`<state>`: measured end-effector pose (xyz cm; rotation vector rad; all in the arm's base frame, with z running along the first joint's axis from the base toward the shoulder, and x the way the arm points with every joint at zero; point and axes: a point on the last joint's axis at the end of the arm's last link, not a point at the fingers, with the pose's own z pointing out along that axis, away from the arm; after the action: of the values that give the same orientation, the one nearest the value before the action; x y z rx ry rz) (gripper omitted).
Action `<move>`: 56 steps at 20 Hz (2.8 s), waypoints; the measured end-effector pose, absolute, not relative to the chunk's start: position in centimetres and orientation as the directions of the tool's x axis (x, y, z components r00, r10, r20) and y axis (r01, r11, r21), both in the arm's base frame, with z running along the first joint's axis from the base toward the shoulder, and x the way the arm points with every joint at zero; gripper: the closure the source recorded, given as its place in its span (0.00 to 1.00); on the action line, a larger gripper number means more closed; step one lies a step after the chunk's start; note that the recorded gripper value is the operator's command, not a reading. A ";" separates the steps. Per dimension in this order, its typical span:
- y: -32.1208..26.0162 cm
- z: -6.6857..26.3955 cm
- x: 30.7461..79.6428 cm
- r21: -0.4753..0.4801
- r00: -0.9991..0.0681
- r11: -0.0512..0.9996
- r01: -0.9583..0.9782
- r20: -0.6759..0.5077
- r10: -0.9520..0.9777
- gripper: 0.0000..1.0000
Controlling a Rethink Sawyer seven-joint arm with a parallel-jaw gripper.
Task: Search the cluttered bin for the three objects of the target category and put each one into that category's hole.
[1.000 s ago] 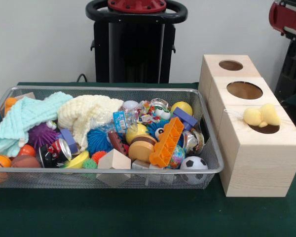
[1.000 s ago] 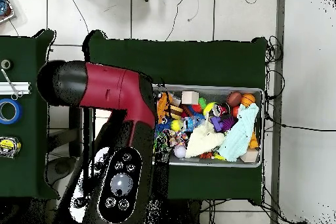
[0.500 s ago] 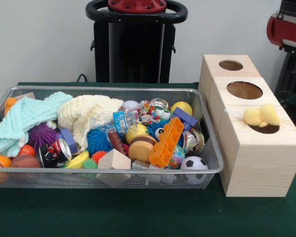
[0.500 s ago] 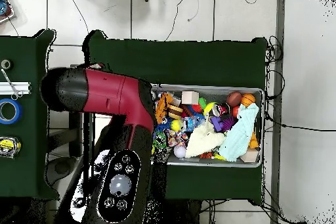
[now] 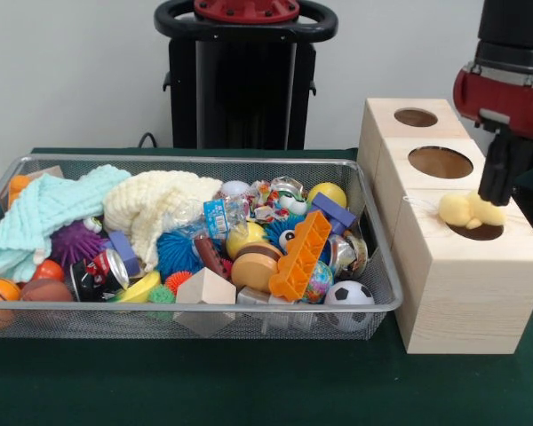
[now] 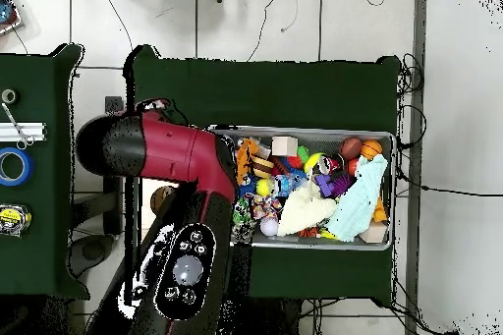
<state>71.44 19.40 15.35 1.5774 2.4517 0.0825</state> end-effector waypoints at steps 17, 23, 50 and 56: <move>18.5 10.6 65.7 0.073 -0.389 0.401 0.913 -0.140 0.910 1.00; 19.8 11.6 65.4 0.076 -0.404 0.415 0.906 -0.132 0.905 1.00; 19.4 9.8 64.9 0.146 -0.381 0.401 0.904 -0.146 0.913 1.00; 19.4 8.4 65.3 0.175 -0.377 0.403 0.899 -0.162 0.912 1.00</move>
<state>65.33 19.38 8.45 1.5981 2.4281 0.0844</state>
